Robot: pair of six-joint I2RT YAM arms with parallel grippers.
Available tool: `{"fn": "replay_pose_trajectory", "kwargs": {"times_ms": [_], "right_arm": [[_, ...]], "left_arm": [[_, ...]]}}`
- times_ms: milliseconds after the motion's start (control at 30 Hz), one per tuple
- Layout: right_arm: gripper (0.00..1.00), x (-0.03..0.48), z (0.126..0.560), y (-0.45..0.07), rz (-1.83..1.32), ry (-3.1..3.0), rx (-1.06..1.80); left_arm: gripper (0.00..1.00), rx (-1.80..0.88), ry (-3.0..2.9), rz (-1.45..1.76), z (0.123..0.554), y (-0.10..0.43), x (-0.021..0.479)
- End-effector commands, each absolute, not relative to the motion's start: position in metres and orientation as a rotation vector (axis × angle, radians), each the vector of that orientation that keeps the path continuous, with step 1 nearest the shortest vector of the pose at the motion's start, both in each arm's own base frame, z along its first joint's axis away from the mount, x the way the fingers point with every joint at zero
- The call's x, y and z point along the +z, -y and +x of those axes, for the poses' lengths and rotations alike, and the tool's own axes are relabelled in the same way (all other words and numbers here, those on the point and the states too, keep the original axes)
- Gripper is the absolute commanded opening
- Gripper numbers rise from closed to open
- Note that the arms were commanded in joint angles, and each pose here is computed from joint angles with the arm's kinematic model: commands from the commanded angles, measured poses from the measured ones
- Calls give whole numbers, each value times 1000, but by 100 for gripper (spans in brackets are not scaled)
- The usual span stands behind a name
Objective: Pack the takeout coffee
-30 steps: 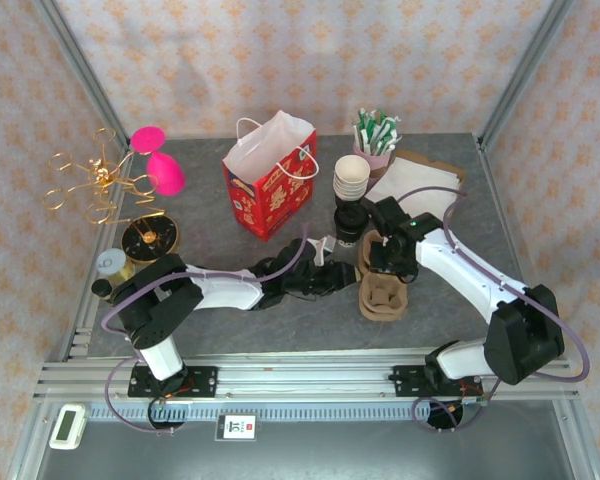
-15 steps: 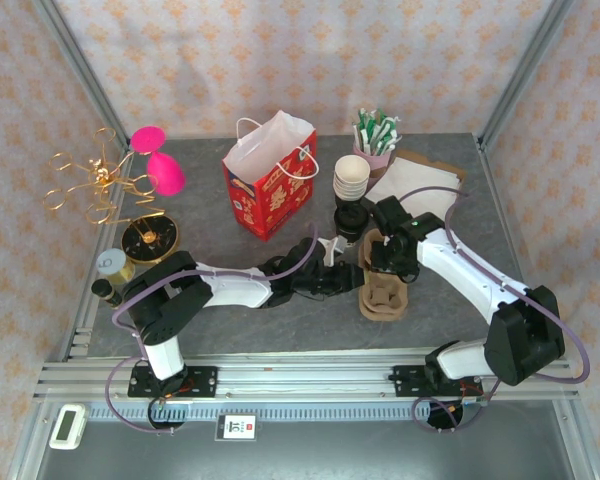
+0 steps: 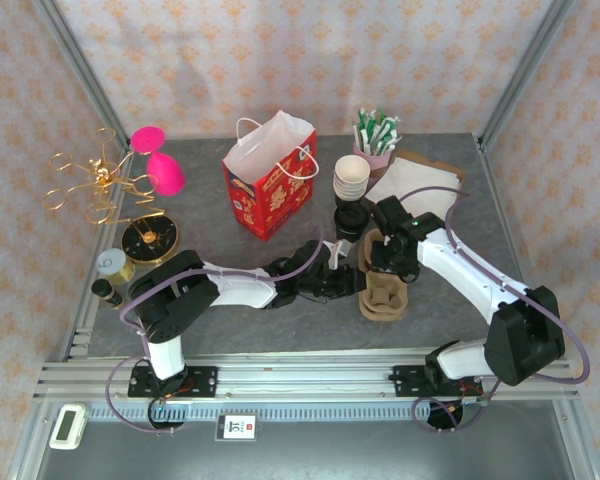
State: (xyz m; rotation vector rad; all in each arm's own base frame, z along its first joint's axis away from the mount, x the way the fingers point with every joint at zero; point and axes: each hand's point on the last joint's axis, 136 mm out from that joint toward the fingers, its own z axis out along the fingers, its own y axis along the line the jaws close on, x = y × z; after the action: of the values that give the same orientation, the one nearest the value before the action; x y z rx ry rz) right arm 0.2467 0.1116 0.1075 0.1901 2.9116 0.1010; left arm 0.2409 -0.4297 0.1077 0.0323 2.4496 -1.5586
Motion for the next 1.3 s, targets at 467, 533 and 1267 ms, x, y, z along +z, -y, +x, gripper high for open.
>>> {"fn": "replay_pose_trajectory", "kwargs": {"times_ms": [467,533,1267], "right_arm": [[40,115,244,-105,198,-2895,101],[44,113,243,-106,201,-2900,106],[39,99,235,-117,217,-2924,267]], "left_arm": [[0,-1701,-2330,75,240,440,134],[0,-1729,-2315,68,240,440,137],[0,-1804,-2263,54,238,438,148]]}}
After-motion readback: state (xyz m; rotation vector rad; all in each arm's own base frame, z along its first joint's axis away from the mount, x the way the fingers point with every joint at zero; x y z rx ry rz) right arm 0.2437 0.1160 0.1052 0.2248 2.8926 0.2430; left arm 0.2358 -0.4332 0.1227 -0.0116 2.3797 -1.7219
